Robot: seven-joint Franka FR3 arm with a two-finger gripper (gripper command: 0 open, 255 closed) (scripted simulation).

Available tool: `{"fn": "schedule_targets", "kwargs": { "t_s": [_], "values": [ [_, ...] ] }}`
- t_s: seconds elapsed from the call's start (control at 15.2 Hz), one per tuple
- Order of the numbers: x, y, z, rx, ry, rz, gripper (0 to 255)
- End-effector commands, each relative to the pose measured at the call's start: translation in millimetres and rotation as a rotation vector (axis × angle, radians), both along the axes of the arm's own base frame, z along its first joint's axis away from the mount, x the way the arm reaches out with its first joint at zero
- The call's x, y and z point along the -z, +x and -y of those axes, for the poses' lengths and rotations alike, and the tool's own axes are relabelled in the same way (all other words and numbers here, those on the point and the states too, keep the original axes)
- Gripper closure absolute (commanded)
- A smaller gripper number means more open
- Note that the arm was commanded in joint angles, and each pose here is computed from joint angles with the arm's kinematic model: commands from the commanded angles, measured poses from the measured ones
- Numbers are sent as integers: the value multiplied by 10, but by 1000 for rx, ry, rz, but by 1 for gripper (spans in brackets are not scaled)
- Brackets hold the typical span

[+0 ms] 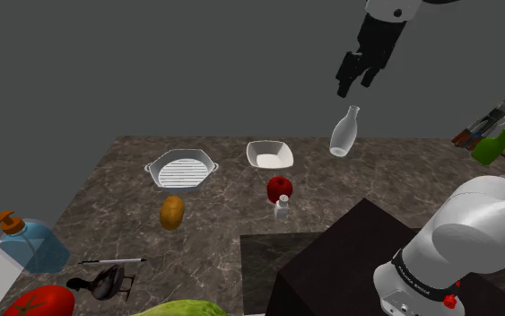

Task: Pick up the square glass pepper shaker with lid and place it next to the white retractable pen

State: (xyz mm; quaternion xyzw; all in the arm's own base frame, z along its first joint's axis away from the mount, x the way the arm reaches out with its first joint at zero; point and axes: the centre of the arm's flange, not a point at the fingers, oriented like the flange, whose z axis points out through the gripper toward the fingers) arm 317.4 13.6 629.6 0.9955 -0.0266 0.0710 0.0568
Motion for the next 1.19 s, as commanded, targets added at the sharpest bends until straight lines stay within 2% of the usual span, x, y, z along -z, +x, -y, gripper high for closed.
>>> {"fn": "schedule_targets", "kwargs": {
  "t_s": [0.0,1.12],
  "values": [
    [0,0,0,0,0,0,0],
    [2114,395,-581,44,41,-49,0]
  ]
}}
